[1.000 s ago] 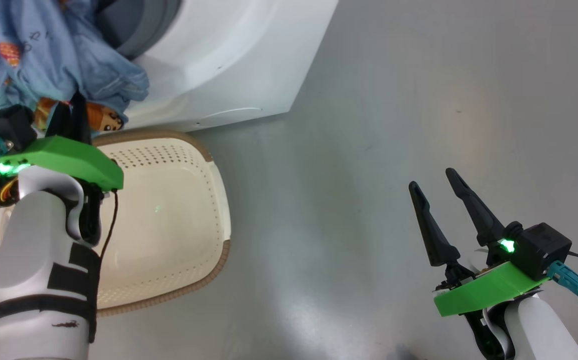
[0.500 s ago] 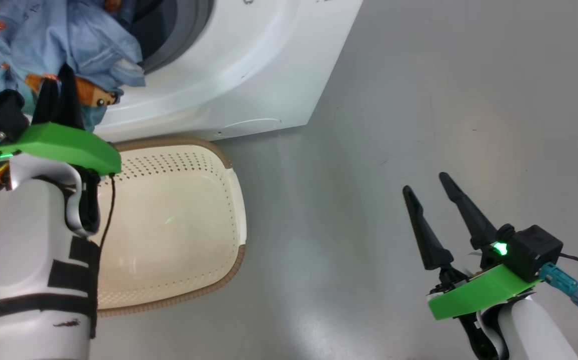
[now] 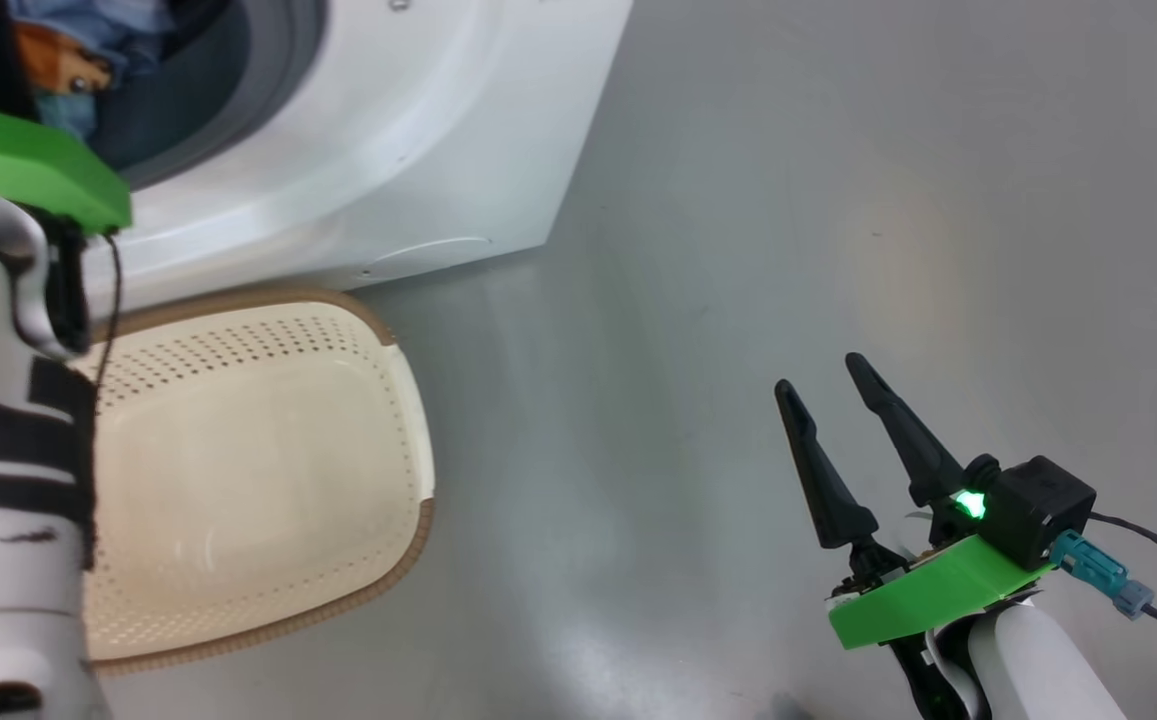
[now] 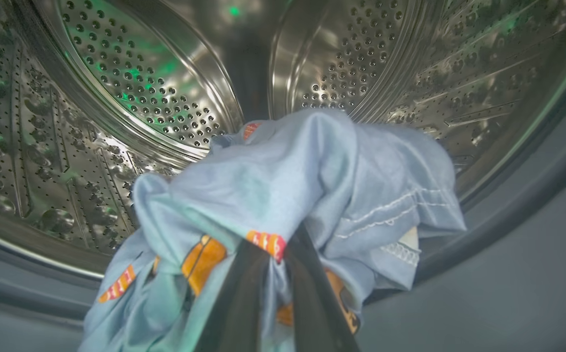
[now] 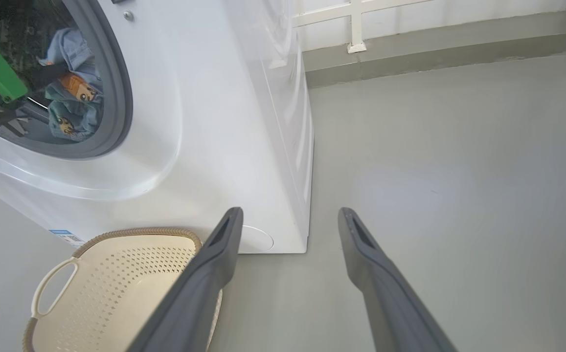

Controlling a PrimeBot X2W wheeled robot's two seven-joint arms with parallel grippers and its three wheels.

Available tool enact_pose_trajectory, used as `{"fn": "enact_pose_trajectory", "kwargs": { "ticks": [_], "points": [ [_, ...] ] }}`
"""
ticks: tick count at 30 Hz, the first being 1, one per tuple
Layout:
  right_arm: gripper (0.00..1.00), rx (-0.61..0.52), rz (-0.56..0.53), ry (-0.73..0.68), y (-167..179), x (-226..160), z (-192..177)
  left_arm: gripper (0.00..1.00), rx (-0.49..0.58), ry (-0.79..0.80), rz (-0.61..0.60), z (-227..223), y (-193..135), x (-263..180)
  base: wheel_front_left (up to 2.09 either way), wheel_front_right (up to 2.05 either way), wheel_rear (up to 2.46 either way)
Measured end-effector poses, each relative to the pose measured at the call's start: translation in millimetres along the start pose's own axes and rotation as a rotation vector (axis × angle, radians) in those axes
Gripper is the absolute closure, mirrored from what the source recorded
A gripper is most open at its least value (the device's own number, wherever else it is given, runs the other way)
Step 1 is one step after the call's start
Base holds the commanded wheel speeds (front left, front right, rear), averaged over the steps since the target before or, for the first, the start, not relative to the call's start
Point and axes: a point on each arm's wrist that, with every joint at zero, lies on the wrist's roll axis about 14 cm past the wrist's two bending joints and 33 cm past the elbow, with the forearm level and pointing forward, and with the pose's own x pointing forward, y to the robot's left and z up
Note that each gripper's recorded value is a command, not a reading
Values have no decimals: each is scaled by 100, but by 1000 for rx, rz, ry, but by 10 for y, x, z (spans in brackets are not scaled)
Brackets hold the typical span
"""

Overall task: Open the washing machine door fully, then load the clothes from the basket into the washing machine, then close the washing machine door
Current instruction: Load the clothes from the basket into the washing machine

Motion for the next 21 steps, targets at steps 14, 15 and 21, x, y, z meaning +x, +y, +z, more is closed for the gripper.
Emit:
{"fn": "enact_pose_trajectory", "kwargs": {
  "ticks": [14, 15, 21],
  "points": [
    [0, -1, -61, 77, -165, -86, -254, 100, 53, -9, 15, -6, 195, 588, 0, 0, 0],
    [0, -2, -66, 84, -178, -94, -275, 100, 50, -8, 15, -18, 190, 628, 0, 0, 0],
    [0, 0, -95, 109, -238, -134, -358, 100, 56, -25, -3, -28, 137, 847, 0, 0, 0]
  ]
}}
